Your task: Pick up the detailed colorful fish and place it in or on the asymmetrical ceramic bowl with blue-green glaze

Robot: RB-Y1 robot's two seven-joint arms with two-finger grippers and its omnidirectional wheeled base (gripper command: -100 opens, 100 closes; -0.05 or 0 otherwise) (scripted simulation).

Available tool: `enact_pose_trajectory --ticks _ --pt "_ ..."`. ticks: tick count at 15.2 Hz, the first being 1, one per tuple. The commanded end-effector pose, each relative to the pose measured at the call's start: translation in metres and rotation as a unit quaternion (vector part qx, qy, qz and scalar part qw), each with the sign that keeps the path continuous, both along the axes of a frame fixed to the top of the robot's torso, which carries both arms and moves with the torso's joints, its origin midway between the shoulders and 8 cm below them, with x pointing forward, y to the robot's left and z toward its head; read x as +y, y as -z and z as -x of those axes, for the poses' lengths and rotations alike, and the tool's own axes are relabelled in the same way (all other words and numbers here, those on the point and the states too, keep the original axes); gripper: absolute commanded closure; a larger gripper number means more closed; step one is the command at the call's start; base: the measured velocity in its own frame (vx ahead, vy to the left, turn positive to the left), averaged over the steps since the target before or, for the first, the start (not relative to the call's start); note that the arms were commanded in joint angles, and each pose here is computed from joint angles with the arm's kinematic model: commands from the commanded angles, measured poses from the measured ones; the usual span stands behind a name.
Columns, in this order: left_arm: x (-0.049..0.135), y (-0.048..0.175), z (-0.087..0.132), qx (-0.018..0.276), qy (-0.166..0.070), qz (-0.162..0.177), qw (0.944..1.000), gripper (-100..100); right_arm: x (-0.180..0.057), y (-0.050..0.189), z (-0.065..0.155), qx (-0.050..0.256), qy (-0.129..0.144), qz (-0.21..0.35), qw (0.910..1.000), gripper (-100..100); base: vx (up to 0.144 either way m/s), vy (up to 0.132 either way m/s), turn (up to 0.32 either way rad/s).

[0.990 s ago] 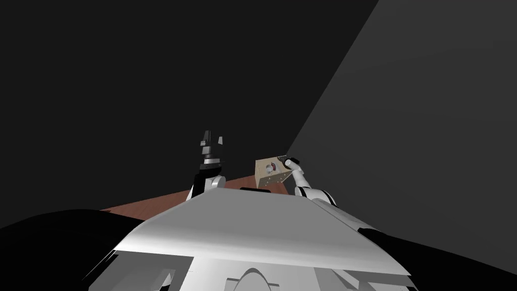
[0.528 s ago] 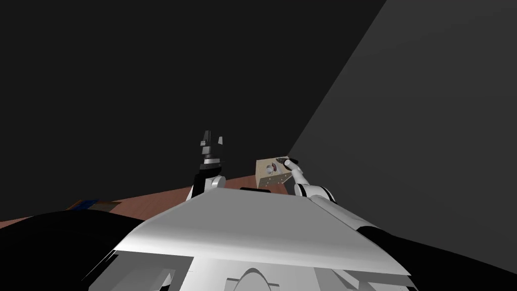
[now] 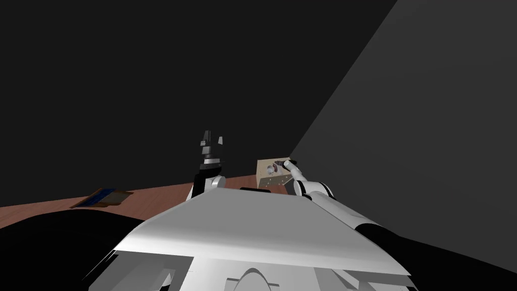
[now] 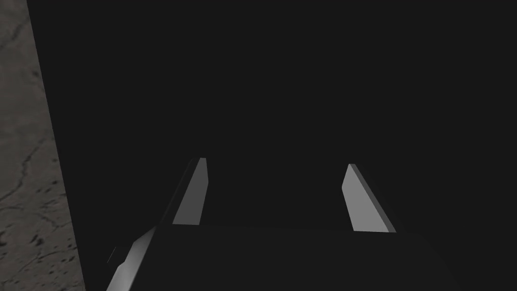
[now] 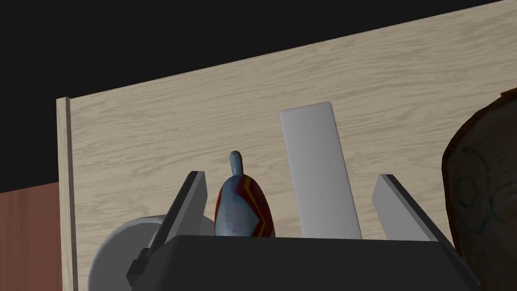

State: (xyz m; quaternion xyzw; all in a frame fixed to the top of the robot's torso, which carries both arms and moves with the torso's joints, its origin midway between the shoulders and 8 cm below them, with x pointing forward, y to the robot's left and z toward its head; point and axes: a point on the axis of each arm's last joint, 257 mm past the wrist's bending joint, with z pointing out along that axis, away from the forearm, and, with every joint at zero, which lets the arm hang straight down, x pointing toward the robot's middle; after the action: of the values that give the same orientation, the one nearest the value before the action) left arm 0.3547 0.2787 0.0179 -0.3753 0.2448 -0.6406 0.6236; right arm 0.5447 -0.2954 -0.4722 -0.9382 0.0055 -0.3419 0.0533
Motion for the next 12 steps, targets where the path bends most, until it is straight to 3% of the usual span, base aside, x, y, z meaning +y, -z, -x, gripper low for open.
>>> enact_pose_trajectory --ticks 1,8,9,12 --pt "0.0 0.0 0.0 0.0 0.0 0.0 1.0 0 0.008 0.012 0.011 0.023 0.013 -0.02 0.9994 -100 -0.012 -0.021 0.094" --pt "0.0 0.0 0.0 0.0 0.0 0.0 1.0 0 0.022 0.033 0.033 0.067 0.039 -0.057 0.9954 -100 -0.009 -0.018 0.06" --pt "0.0 0.0 0.0 0.0 0.0 0.0 1.0 0 0.02 0.029 0.029 0.058 0.034 -0.05 0.9965 -100 -0.005 -0.009 0.026" --pt "0.0 0.0 0.0 0.0 0.0 0.0 1.0 0 0.034 0.049 0.046 0.06 0.036 -0.052 0.9962 -100 0.023 -0.013 0.016"
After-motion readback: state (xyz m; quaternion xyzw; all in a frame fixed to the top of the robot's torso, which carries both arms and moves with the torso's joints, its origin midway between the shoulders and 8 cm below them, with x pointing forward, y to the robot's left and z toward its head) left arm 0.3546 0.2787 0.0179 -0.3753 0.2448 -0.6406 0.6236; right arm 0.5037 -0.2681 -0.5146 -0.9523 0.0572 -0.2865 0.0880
